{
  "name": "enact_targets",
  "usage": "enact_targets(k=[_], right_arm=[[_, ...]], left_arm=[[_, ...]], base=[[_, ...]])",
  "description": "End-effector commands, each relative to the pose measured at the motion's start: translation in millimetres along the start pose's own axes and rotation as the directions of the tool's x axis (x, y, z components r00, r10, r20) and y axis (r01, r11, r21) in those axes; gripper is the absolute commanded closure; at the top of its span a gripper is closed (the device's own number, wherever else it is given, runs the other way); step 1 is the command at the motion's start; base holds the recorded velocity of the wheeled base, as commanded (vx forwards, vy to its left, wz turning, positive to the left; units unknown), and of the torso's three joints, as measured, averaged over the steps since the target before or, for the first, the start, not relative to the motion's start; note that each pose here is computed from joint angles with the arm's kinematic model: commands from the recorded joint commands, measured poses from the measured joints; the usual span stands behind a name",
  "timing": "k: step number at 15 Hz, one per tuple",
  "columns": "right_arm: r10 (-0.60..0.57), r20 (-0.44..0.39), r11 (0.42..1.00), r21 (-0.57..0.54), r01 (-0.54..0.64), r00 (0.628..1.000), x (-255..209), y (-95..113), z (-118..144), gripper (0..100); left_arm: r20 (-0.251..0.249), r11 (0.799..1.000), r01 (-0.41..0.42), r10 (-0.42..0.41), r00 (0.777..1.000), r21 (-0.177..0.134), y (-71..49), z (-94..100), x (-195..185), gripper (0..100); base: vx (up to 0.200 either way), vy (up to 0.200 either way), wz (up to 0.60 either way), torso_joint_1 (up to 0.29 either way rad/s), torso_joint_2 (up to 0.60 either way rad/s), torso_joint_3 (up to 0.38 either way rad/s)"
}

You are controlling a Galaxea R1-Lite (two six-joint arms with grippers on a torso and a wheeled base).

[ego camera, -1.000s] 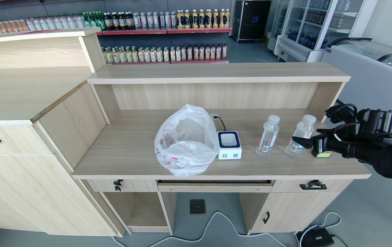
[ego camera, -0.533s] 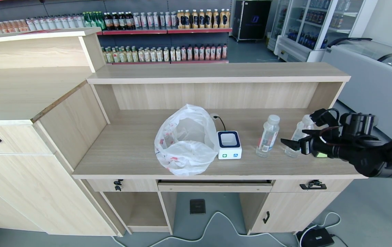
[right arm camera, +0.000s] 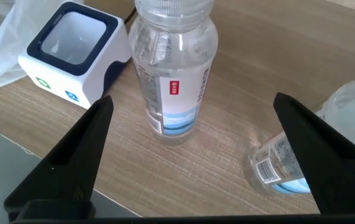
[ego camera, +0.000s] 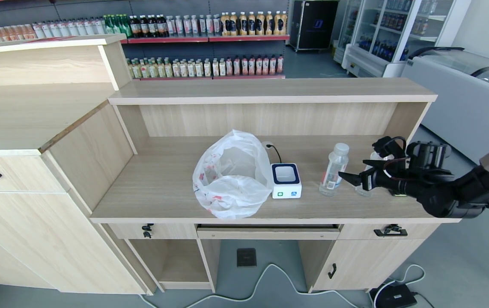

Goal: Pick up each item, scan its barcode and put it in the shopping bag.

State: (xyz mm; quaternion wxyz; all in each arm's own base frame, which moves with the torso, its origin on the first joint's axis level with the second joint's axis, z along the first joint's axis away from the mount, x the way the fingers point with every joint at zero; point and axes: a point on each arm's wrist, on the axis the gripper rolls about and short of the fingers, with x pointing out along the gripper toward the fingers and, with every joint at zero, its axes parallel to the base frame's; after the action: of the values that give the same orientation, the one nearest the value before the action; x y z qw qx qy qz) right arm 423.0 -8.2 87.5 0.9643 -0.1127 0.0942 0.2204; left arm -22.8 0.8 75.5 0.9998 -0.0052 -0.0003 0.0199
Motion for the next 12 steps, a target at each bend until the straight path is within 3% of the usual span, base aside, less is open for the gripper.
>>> enact_targets(k=[1, 12], right_arm=[[0.005, 0.0, 1.0, 0.001, -0.005, 1.0, 9, -1, -5, 0], [0.085, 0.039, 0.996, -0.011, -0.085, 0.996, 49, 13, -12, 0]], left_arm=[[0.0, 1.0, 0.0, 0.0, 1.0, 0.0, 0.0, 0.0, 0, 0], [0.0, 1.0, 0.0, 0.0, 1.0, 0.0, 0.0, 0.0, 0, 0]], base=[[0.0, 0.0, 0.0, 0.0, 0.0, 0.0], [0.0, 0.0, 0.0, 0.0, 0.0, 0.0]])
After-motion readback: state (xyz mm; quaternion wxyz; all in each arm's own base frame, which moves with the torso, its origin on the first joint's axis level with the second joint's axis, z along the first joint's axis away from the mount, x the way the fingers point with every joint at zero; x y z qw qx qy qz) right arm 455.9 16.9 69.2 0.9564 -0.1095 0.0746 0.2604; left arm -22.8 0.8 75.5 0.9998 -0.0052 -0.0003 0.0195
